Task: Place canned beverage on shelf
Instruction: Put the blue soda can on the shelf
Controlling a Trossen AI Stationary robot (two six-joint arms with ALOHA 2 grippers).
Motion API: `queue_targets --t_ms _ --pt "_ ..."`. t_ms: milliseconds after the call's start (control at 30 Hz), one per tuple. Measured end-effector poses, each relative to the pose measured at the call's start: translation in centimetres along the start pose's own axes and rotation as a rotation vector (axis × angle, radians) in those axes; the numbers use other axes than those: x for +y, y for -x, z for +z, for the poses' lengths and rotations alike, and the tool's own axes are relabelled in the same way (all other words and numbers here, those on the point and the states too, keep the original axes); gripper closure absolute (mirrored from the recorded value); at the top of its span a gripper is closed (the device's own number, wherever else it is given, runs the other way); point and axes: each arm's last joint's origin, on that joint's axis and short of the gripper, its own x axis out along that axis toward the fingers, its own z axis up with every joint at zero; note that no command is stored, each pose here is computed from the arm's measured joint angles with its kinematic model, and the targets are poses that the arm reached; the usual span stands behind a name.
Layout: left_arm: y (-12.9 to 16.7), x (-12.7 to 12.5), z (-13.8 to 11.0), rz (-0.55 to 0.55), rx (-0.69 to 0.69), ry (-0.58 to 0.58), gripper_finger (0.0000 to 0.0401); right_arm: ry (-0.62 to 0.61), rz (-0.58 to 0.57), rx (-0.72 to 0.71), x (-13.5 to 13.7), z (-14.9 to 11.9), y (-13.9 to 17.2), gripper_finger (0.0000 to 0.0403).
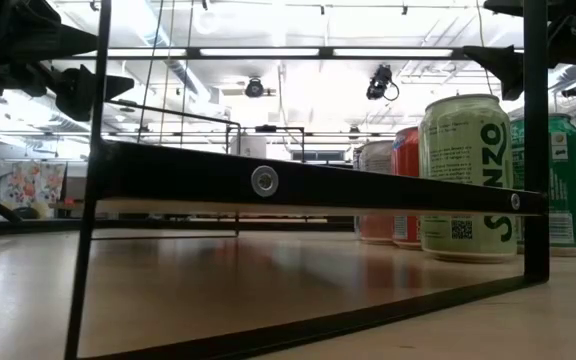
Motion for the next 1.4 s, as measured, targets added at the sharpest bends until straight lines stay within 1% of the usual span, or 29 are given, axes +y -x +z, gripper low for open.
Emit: queue_targets --t_ms 167,233,300,367,467,633,800,867,967,1000,1067,1167,1267,1400 --pt "0.0 0.0 0.2 -0.001 -0.015 0.008 0.0015 -0.001 0.012 -0.033 0.1 0.3 0.0 0.0085" --pt "0.0 0.0 0.1 -0.001 -0.014 -0.009 0.0015 -0.008 0.013 -0.037 0.1 0.4 0.0 0.0085" --pt "0.0 0.0 0.2 -0.002 -0.022 -0.027 0.0015 -0.035 0.016 -0.042 0.1 0.4 0.0 0.0085" --pt "0.0 0.0 0.4 -0.003 -0.040 -0.020 0.0015 -0.071 0.017 -0.043 0.1 0.4 0.0 0.0085" --pt "0.1 -0.1 1.1 -0.002 -0.103 -0.045 0.0015 -0.083 0.017 -0.042 0.2 0.4 0.0 0.0085" --pt "0.4 0.0 2.8 0.014 -0.263 -0.081 0.0015 -0.056 0.007 -0.050 0.1 0.5 0.0 0.0085" --pt "0.4 0.0 3.0 0.022 -0.279 -0.122 0.0015 -0.056 -0.009 -0.073 0.1 0.6 0.0 0.0085" --pt "0.4 0.0 2.9 0.019 -0.272 -0.107 0.0015 -0.056 -0.009 -0.072 0.1 0.6 0.0 0.0085" --pt "0.4 0.0 2.9 0.008 -0.273 -0.053 0.0015 -0.041 -0.010 -0.072 0.1 0.6 0.0 0.0085" --pt "0.4 -0.1 2.9 -0.009 -0.273 -0.033 0.0015 -0.030 -0.011 -0.069 0.1 0.6 0.0 0.0085" --pt "0.4 -0.3 2.9 -0.076 -0.276 -0.006 0.0015 -0.003 -0.013 -0.066 0.1 0.6 0.0 0.0085" --pt "0.4 -0.5 2.9 -0.145 -0.281 -0.011 0.0015 0.028 -0.014 -0.066 0.1 0.6 0.0 0.0085" --pt "0.5 -0.5 3.0 -0.153 -0.288 0.005 0.0015 0.024 -0.013 -0.069 0.1 0.6 0.0 0.0085" --pt "0.6 -0.4 3.6 -0.144 -0.344 0.055 0.0015 0.021 -0.013 -0.069 0.1 0.6 0.0 0.0085"
